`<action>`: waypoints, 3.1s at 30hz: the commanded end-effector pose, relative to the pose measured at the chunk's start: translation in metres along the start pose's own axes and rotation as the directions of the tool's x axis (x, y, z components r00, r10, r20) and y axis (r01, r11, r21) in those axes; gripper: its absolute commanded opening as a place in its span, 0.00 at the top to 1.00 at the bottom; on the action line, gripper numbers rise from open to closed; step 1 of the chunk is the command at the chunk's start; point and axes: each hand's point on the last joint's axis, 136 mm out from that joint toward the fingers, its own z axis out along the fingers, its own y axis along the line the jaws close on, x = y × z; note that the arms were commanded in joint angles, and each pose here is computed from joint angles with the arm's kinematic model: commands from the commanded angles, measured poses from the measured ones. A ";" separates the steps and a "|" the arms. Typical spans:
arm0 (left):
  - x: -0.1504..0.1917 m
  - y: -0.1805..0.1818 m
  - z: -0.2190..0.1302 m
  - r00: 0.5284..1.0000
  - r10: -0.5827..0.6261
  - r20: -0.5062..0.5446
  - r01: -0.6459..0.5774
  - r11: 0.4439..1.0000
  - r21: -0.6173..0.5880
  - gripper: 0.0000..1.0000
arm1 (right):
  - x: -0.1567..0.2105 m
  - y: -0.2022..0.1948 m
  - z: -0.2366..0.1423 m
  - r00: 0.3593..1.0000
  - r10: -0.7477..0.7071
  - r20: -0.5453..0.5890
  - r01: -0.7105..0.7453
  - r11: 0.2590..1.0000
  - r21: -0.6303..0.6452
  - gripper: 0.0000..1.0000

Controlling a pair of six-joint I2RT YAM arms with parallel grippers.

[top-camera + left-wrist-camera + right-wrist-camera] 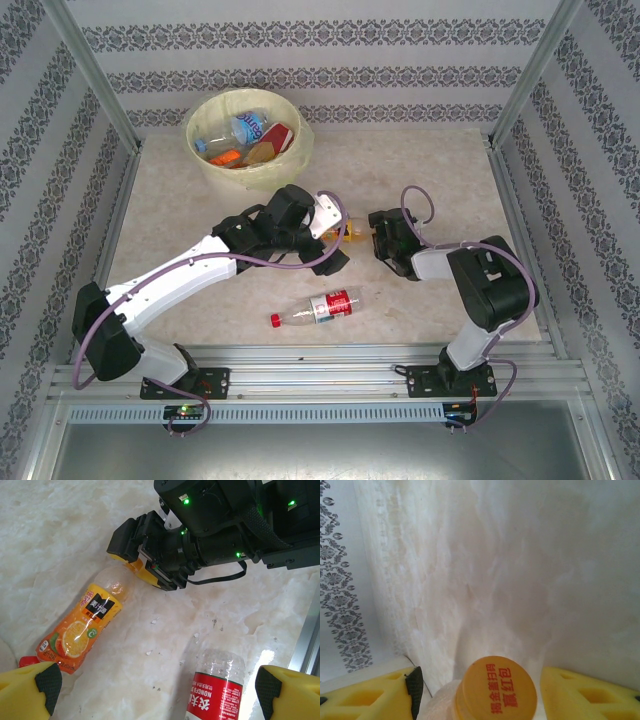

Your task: Put the plastic bottles in the bin

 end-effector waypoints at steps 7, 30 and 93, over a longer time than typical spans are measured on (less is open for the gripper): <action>0.009 -0.003 0.005 0.999 0.021 -0.037 -0.021 1.000 0.014 0.00 | 0.000 0.002 0.013 1.000 0.030 0.005 -0.030 0.999 -0.017 0.53; 0.005 -0.022 0.010 0.997 -0.061 -0.043 0.066 0.986 0.152 0.01 | -0.038 0.070 -0.092 0.903 -0.425 0.069 0.430 0.898 -0.096 0.75; -0.003 -0.049 0.027 0.966 -0.239 -0.099 0.258 0.869 0.421 0.44 | 0.054 0.129 -0.211 0.760 -0.642 -0.100 0.494 0.672 -0.552 0.58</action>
